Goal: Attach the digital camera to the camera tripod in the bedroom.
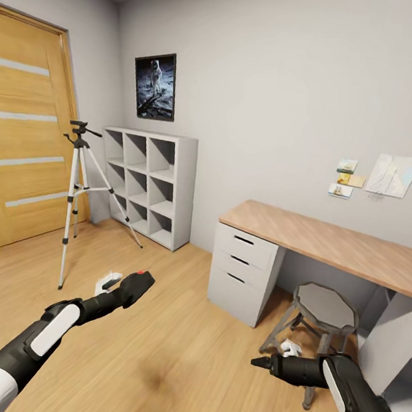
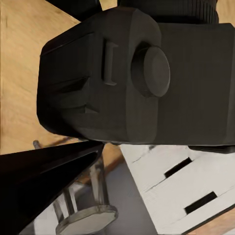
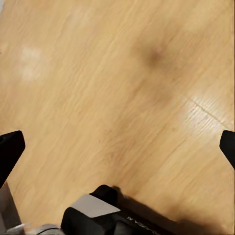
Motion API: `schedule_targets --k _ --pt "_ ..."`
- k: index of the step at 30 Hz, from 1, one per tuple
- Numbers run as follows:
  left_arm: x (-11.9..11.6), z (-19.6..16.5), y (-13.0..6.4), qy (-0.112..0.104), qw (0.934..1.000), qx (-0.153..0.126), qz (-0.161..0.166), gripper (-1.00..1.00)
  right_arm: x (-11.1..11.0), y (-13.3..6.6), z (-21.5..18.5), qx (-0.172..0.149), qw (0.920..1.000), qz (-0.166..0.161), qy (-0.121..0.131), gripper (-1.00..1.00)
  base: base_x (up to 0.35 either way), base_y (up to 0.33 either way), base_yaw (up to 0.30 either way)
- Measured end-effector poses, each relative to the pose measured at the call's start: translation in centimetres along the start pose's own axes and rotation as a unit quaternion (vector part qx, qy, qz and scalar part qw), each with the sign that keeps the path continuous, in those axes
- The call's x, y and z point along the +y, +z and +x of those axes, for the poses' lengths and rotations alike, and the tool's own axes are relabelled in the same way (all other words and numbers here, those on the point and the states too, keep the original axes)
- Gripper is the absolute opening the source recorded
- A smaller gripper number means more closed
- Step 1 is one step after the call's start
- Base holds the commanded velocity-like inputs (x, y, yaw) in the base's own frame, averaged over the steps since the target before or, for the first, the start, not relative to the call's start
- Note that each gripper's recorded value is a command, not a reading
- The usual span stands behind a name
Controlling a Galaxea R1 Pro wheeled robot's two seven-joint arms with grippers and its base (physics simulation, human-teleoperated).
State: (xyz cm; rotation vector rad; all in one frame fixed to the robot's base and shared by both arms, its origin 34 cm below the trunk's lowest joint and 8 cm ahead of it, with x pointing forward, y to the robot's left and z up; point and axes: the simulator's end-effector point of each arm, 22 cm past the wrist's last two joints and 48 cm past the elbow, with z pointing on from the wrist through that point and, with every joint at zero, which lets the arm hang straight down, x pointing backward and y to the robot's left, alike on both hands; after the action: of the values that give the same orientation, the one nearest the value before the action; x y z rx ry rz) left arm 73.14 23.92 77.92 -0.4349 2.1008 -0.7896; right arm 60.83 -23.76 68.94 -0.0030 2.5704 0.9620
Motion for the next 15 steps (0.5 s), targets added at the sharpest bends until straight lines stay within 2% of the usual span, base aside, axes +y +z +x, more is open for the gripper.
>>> schedule_targets --k 1,2,3,4,5,6,7,8,9,10,11,12,13,14,15 --pt "0.6 0.3 0.0 -0.002 1.0 0.004 -0.008 -1.0 -0.7 0.2 0.9 0.008 0.9999 0.004 0.007 1.0 0.0 0.0 0.0" --pt "2.7 1.6 0.2 -0.011 0.9993 0.018 -0.032 -1.0 -2.6 0.6 2.8 0.024 0.9994 0.019 0.015 1.0 0.0 0.0 0.0" --pt "5.8 4.1 0.3 -0.028 0.9966 0.041 -0.066 -1.0 -4.8 0.8 5.2 0.041 0.9984 0.036 0.017 1.0 0.0 0.0 0.0" --pt "9.3 7.1 0.0 -0.048 0.9913 0.065 -0.104 -1.0 -6.7 1.1 7.6 0.056 0.997 0.051 0.013 1.0 0.0 0.0 0.0" --pt "10.6 8.3 -0.3 -0.055 0.9885 0.073 -0.12 -1.0 -7.5 1.1 8.8 0.063 0.9963 0.057 0.011 1.0 0.0 0.0 0.0" --pt "12.6 10.4 -0.7 -0.074 0.9834 0.082 -0.144 -1.0 -9.0 1.3 11.2 0.075 0.9947 0.07 0.001 1.0 0.0 0.0 0.0" --pt "15.0 12.5 -1.6 -0.082 0.9766 0.097 -0.173 -1.0 -9.6 1.4 12.5 0.081 0.9939 0.075 -0.002 1.0 0.0 0.0 0.0" --pt "15.4 13.0 -1.8 -0.087 0.975 0.096 -0.18 -1.0 -10.2 1.4 13.8 0.086 0.9929 0.082 -0.006 1.0 0.0 0.0 0.0" --pt "17.1 14.8 -2.6 -0.096 0.969 0.101 -0.204 -1.0 -11.6 1.5 16.7 0.097 0.9902 0.1 -0.015 1.0 0.0 0.0 0.0" --pt "18.3 16.1 -3.3 -0.1 0.9641 0.108 -0.221 -1.0 -12.1 1.4 17.7 0.097 0.989 0.11 -0.019 1.0 0.0 0.0 0.0" --pt "18.6 18.9 -3.4 -0.109 0.9593 0.107 -0.237 -1.0 -15.5 1.0 18.4 0.069 0.9781 0.184 -0.068 1.0 0.0 0.0 0.0" --pt "20.8 23.2 -5.7 -0.114 0.9434 0.142 -0.277 -1.0 -17.0 0.4 19.4 0.06 0.9706 0.22 -0.078 1.0 0.0 0.0 0.0" --pt "21.4 24.7 -6.8 -0.112 0.9372 0.155 -0.291 -1.0 -17.6 0.0 20.2 0.058 0.9668 0.235 -0.081 1.0 0.0 0.0 0.0" --pt "21.0 25.8 -6.9 -0.103 0.9371 0.164 -0.291 -1.0 -18.6 -0.7 22.2 0.063 0.9603 0.259 -0.083 1.0 0.0 0.0 0.0" --pt "21.2 27.0 -7.6 -0.095 0.9344 0.175 -0.296 -1.0 -19.0 -1.2 23.4 0.066 0.9578 0.268 -0.081 1.0 0.0 0.0 0.0"
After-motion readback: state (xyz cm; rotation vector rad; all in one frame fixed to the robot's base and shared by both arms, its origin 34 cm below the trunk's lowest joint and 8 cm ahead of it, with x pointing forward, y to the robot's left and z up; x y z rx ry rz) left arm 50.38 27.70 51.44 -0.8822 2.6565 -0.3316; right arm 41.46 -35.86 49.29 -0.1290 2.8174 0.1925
